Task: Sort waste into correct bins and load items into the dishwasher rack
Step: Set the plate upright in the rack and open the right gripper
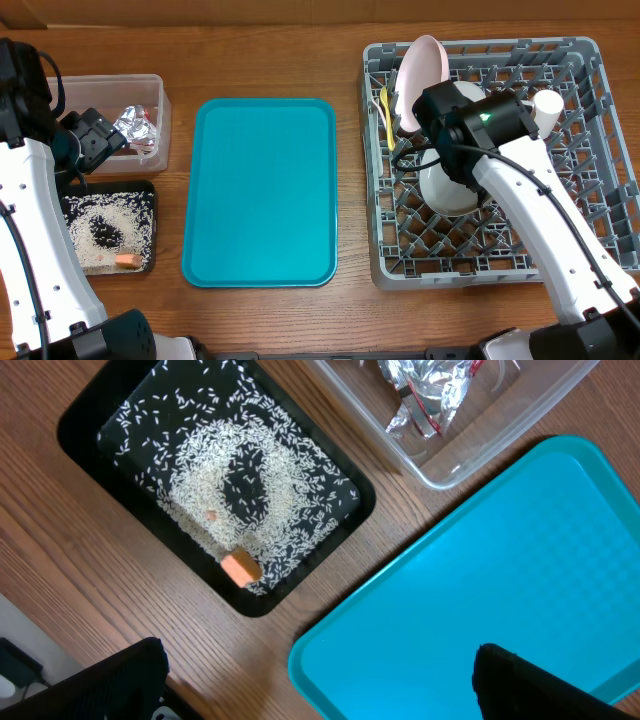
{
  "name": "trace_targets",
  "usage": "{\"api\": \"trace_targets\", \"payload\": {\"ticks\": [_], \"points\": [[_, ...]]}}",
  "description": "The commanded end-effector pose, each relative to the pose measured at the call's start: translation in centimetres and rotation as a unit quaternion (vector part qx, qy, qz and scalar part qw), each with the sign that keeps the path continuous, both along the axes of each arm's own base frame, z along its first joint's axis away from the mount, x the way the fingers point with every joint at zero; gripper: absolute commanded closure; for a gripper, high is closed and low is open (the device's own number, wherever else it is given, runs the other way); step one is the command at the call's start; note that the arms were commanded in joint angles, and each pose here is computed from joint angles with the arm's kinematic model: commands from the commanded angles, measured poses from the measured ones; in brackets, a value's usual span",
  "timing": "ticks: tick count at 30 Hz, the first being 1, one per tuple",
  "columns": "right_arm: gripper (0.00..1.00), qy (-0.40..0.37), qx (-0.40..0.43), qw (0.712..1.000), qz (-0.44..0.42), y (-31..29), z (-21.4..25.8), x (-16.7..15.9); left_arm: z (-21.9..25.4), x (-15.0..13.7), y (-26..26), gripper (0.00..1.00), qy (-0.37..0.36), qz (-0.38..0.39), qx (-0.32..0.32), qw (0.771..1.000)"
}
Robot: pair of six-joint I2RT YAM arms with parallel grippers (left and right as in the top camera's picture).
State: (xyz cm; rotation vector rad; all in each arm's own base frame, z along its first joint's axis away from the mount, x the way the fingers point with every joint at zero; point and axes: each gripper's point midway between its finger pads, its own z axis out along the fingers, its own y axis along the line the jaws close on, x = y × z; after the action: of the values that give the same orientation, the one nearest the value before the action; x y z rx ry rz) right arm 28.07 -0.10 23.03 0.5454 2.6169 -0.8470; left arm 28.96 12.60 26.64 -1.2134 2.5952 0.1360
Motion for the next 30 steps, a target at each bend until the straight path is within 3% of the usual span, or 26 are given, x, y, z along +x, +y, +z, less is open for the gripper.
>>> {"api": "trace_targets", "payload": {"ticks": [1, 23, 25, 26, 28, 29, 30], "points": [[0.96, -0.021, 0.004, 1.0, 0.009, 0.7, 0.7, -0.4, 0.0, -0.1, 0.2, 0.0, 0.004, -0.007, 0.008, 1.0], [0.94, -0.009, 0.01, 0.999, 0.037, 2.8, -0.4, -1.0, 0.0, -0.1, 0.2, 0.0, 0.004, -0.007, 0.008, 1.0], [0.87, -0.007, 0.014, 0.998, 0.054, 3.8, -0.5, -1.2, 0.0, -0.1, 0.2, 0.0, 0.004, -0.007, 0.008, 1.0], [0.76, -0.004, 0.02, 0.998, 0.06, 4.3, -0.7, -1.3, 0.0, -0.1, 0.2, 0.0, 0.004, -0.007, 0.008, 1.0], [0.4, 0.004, 0.034, 0.997, 0.067, 5.1, -1.0, -1.6, 0.0, -0.1, 0.2, 0.0, 0.004, -0.007, 0.008, 1.0], [0.11, 0.008, 0.042, 0.997, 0.068, 5.5, -1.2, -1.8, 0.0, -0.1, 0.2, 0.0, 0.004, -0.007, 0.008, 1.0], [0.02, 0.013, 0.051, 0.996, 0.068, 5.7, -1.3, -2.0, 0.0, -0.1, 0.2, 0.0, 0.004, -0.007, 0.008, 1.0]]}}
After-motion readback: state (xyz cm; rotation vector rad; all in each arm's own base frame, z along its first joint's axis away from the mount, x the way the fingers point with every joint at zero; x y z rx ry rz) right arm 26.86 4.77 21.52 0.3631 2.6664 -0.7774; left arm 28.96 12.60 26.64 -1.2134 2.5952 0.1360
